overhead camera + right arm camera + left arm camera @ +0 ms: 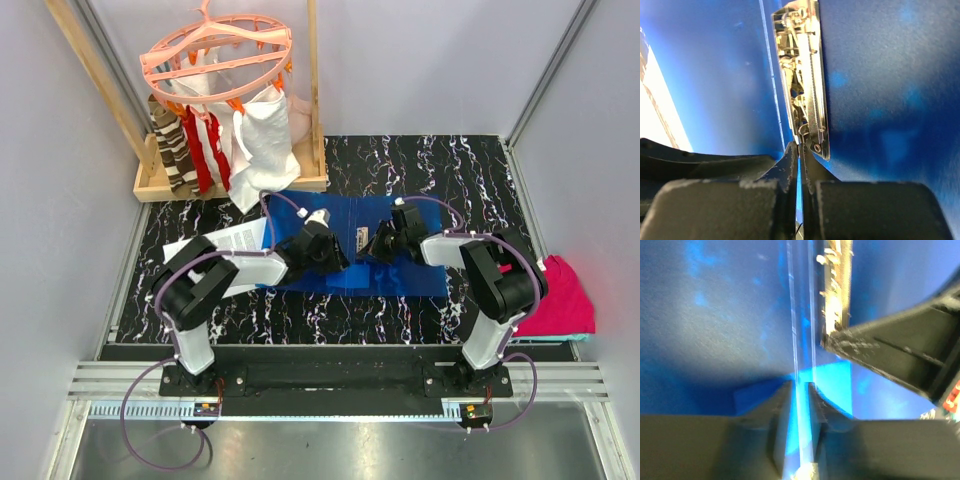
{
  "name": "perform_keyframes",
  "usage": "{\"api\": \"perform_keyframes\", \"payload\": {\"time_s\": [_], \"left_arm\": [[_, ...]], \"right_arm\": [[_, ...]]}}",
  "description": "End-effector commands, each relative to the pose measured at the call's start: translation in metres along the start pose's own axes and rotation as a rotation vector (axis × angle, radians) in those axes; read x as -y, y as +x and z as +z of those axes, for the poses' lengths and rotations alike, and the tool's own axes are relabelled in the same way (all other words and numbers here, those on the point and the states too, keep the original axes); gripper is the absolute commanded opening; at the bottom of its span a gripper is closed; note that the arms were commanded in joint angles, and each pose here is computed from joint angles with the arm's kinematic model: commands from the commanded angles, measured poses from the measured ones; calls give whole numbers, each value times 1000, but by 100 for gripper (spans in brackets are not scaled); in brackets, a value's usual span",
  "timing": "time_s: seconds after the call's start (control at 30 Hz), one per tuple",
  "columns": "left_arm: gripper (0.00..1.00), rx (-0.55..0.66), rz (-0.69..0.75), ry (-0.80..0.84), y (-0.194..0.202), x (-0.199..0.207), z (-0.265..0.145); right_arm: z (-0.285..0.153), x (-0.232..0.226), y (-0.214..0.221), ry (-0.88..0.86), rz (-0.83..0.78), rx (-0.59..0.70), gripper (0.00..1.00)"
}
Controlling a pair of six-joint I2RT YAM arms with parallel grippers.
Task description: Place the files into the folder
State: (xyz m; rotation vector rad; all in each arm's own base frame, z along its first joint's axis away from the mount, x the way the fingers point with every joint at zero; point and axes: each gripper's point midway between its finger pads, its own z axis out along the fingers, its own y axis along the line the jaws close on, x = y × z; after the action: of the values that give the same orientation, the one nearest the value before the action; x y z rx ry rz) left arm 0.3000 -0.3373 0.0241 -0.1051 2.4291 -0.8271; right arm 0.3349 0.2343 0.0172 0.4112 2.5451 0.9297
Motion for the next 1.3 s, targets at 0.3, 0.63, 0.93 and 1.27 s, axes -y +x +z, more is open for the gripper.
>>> {"api": "perform_keyframes", "payload": {"time_s": [0.3, 0.63, 0.93, 1.27], "left_arm": [[80, 18, 223, 48, -31, 2, -83], [49, -62, 125, 149, -9, 22, -22], [35, -67, 116, 65, 4, -3, -7], [31, -88, 127, 54, 13, -7, -1]], "right_arm": [[3, 6, 22, -109, -8, -115, 1], [-18, 3, 2, -227, 69, -110, 29], [-11, -1, -1, -324, 61, -128, 26], [-15, -11, -1, -403, 50, -106, 34]]}}
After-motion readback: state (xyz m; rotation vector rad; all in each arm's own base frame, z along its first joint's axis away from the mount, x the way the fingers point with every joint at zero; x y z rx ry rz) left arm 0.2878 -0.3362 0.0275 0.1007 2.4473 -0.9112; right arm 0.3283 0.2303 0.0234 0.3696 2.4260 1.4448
